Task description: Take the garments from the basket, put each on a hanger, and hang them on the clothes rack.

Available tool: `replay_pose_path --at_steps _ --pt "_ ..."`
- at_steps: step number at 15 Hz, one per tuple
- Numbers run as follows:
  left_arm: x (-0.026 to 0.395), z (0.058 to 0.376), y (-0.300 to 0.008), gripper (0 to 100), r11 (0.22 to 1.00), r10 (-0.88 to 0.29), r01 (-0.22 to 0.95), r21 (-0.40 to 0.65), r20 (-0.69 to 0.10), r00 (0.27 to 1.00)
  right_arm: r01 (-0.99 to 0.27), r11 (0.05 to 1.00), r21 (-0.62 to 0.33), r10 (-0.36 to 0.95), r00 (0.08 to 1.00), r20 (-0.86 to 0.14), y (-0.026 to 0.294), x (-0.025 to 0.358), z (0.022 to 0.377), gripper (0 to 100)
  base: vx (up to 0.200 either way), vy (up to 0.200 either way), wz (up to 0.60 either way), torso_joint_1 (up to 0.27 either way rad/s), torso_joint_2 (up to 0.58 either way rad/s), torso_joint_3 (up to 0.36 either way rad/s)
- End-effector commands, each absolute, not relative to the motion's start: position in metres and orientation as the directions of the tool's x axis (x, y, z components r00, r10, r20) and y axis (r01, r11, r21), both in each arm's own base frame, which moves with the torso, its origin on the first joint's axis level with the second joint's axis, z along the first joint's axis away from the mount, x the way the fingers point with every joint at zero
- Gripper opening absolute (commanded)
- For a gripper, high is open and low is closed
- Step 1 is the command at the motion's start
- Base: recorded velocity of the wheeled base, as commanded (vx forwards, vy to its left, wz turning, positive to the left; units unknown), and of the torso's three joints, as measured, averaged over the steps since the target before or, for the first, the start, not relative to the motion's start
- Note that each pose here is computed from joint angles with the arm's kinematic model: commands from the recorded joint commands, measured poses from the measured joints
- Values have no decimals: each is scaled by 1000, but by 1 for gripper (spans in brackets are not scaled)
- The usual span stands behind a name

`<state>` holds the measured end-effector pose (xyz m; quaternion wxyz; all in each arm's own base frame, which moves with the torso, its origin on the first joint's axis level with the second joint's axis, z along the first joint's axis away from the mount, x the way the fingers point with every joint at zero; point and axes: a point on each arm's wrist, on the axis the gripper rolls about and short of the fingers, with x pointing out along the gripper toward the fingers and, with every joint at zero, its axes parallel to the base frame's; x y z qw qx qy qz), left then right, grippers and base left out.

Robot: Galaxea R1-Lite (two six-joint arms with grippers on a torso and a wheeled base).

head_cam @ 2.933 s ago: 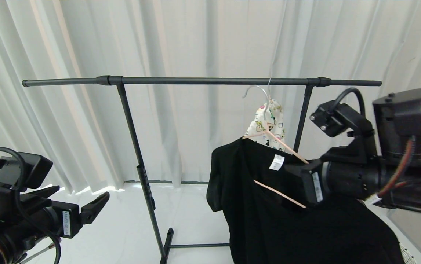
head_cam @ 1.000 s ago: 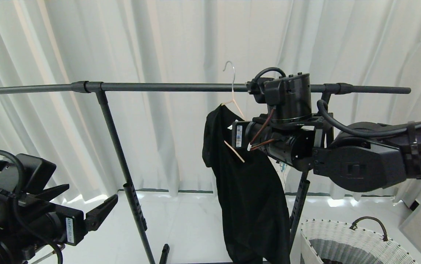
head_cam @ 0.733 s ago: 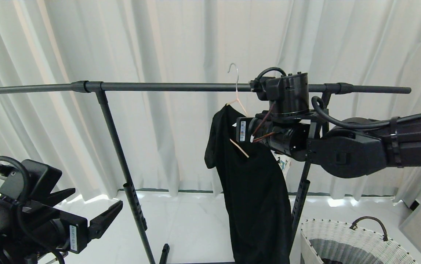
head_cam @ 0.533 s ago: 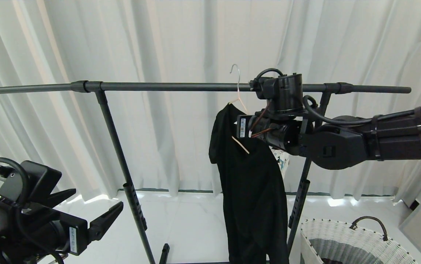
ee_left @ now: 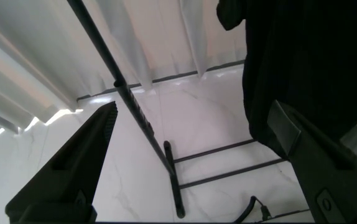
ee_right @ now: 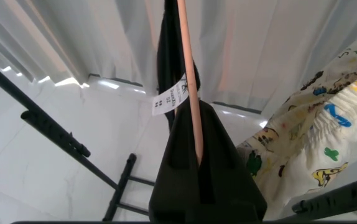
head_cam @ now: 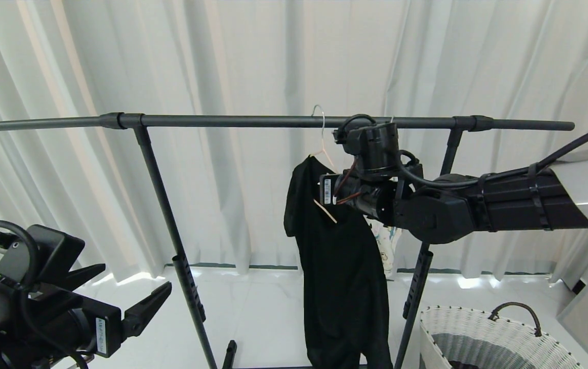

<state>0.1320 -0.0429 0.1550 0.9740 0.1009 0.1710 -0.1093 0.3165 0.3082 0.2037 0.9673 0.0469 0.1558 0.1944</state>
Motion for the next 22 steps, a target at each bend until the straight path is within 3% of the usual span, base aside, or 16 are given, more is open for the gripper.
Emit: replay_pose_path --at_steps 1,14,15,20,22 --pt "132 155 -43 100 956 -178 247 159 -354 918 -361 920 150 390 875 -287 309 317 201 0 0 0 0 0 0 0" --pt "130 156 -42 100 956 -178 244 160 -345 922 -349 924 157 380 884 -271 312 329 201 0 0 0 0 0 0 0" --pt "130 156 -42 100 956 -178 244 160 -345 922 -349 924 157 380 884 -271 312 329 201 100 0 0 0 0 0 0" --pt "131 156 -42 100 957 -176 242 159 -345 922 -346 923 168 379 894 -241 312 329 206 100 0 0 0 0 0 0" --pt "131 157 -41 100 959 -169 235 159 -344 924 -352 917 189 386 901 -196 303 320 228 100 0 0 0 0 0 0"
